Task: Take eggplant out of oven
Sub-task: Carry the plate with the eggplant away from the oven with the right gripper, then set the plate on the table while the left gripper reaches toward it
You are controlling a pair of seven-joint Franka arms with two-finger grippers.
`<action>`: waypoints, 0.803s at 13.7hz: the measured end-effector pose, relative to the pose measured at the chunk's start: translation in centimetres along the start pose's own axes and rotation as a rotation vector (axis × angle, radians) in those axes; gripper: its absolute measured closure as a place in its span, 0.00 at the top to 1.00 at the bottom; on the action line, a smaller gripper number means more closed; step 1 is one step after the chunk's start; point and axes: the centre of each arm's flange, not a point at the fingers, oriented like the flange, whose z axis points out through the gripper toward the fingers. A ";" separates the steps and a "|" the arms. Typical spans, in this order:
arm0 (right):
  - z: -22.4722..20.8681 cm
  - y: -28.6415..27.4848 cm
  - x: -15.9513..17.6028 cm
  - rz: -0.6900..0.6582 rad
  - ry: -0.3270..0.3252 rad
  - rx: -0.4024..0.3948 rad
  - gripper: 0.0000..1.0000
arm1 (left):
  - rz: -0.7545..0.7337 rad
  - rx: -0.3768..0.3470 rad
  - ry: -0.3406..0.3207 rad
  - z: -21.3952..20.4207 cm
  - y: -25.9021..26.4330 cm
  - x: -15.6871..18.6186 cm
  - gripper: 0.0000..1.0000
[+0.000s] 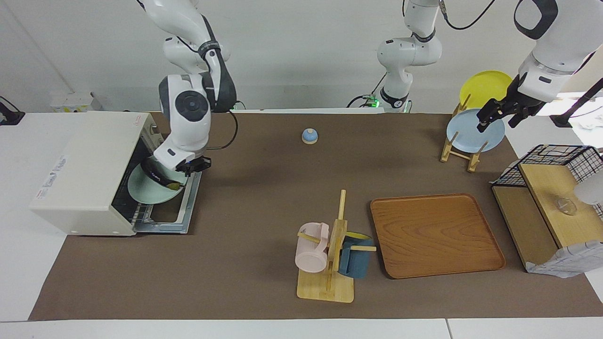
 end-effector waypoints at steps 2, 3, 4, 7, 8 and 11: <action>-3.9 -8.1 1.2 0.078 -0.001 0.012 0.02 | 0.000 0.000 0.000 0.0 0.0 0.0 1.00; -4.4 -12.8 1.7 0.108 -0.011 0.020 0.02 | 0.000 0.000 0.000 0.0 0.0 0.0 1.00; -4.2 -17.7 1.9 0.138 -0.023 0.031 0.02 | 0.000 0.000 0.000 0.0 0.0 0.0 1.00; -4.5 -31.9 1.2 0.248 -0.011 0.103 0.02 | 0.000 0.000 0.000 0.0 0.0 0.0 1.00; -4.6 -35.8 0.4 0.270 0.004 0.122 0.02 | 0.000 0.000 0.000 0.0 0.0 0.0 1.00; -3.9 -41.5 -0.2 0.375 0.012 0.226 0.07 | 0.000 0.000 -0.002 0.0 0.0 0.0 1.00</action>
